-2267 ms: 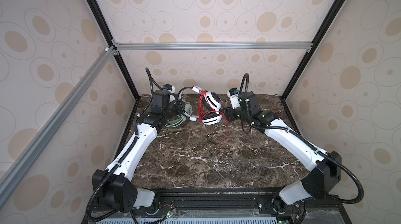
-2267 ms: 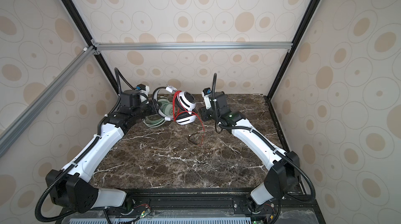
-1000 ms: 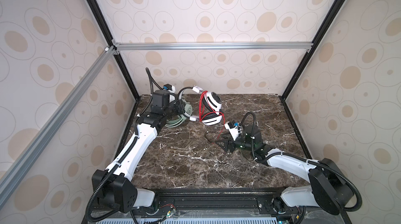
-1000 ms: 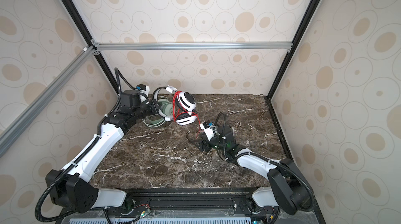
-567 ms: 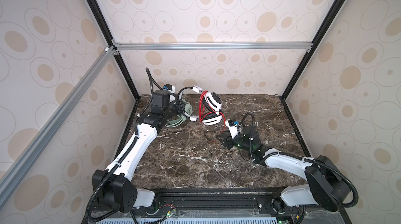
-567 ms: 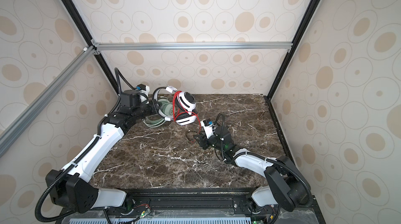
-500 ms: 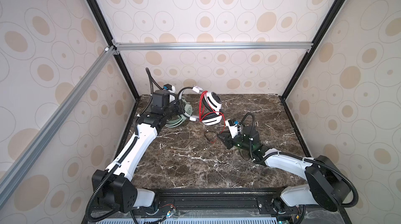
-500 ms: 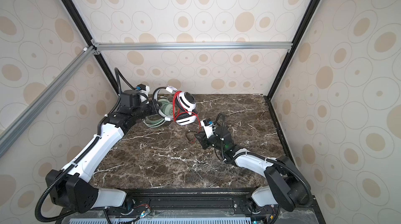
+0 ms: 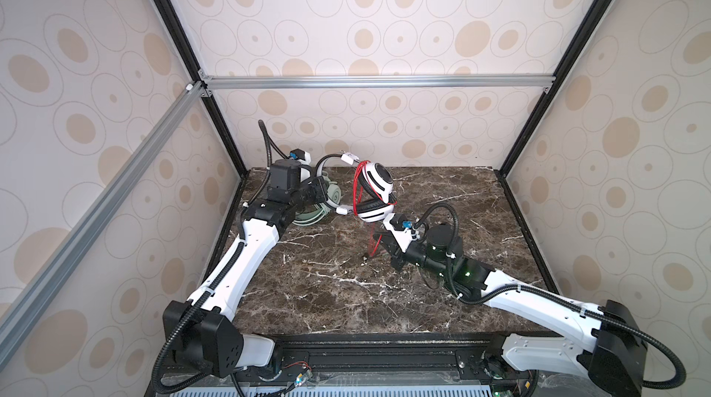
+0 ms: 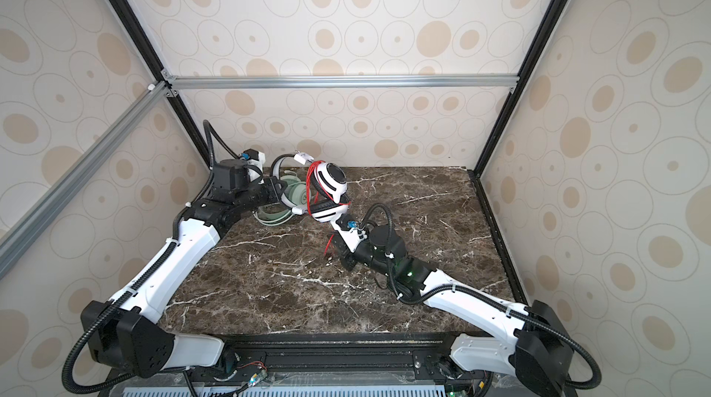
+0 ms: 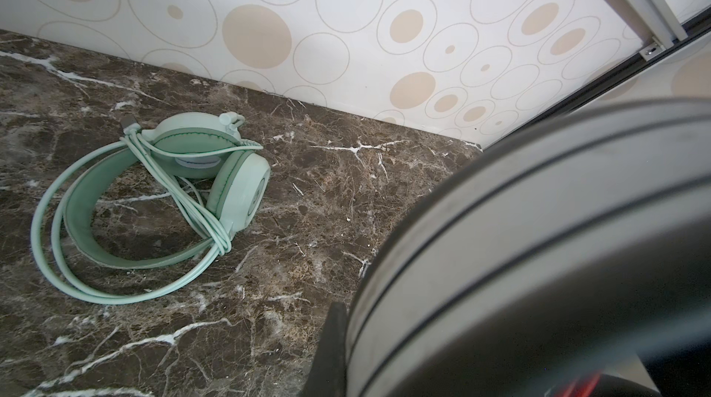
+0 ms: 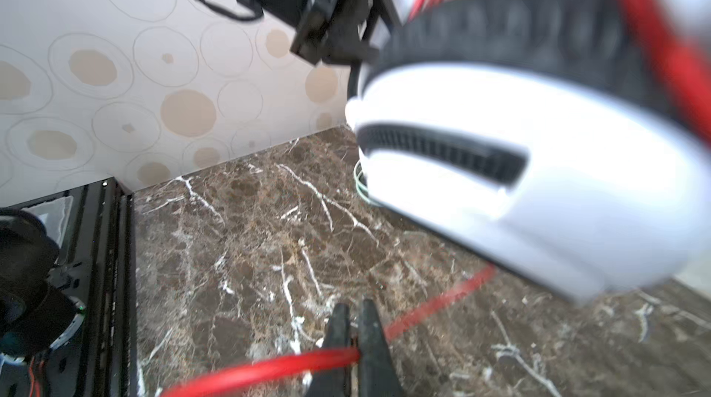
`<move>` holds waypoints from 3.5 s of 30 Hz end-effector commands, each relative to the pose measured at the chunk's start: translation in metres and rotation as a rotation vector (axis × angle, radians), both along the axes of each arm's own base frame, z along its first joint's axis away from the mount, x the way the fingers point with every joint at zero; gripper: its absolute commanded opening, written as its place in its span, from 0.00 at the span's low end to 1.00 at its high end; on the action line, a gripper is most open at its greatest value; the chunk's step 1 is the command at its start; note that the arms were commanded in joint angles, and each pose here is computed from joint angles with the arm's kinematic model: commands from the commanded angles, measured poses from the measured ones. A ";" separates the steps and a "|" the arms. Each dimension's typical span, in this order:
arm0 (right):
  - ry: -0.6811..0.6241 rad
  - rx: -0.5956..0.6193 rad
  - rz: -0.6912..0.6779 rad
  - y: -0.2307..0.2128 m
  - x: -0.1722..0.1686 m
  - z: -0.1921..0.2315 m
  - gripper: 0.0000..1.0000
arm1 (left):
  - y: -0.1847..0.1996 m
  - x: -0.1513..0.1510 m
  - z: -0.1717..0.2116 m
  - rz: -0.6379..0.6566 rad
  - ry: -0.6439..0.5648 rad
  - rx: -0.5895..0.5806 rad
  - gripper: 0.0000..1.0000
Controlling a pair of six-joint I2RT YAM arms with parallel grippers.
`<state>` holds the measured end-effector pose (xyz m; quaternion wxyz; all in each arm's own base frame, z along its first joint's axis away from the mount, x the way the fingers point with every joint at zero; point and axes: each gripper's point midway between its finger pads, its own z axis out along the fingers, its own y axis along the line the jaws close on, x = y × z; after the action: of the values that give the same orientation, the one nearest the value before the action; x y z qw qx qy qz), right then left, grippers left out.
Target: Wrap the headphones
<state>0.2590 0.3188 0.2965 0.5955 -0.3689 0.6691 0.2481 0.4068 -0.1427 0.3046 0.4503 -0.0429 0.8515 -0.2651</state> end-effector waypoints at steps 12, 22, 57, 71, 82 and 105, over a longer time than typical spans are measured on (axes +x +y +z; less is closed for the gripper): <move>-0.071 -0.224 -0.253 -0.038 0.029 0.003 0.05 | -0.001 0.000 0.030 0.001 -0.078 -0.049 0.00; 0.080 -0.342 -0.359 -0.059 0.040 -0.089 0.35 | -0.001 0.001 0.029 -0.001 -0.075 -0.052 0.00; 0.096 0.424 0.091 0.043 0.175 -0.149 0.59 | -0.002 -0.001 0.032 -0.006 -0.081 -0.056 0.00; 0.171 0.491 0.100 0.058 0.189 -0.158 0.48 | -0.002 -0.001 0.032 -0.005 -0.081 -0.055 0.00; 0.268 0.553 0.047 0.076 0.194 -0.179 0.48 | 0.002 -0.003 0.037 0.012 -0.096 -0.045 0.00; 0.349 0.581 0.049 0.073 0.181 -0.181 0.35 | 0.015 -0.015 0.063 0.051 -0.181 -0.060 0.00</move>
<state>0.4458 0.3937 0.1041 0.5408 -0.1530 0.6636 0.4937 0.3945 -0.1305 0.3225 0.4787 -0.0538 0.8372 -0.2589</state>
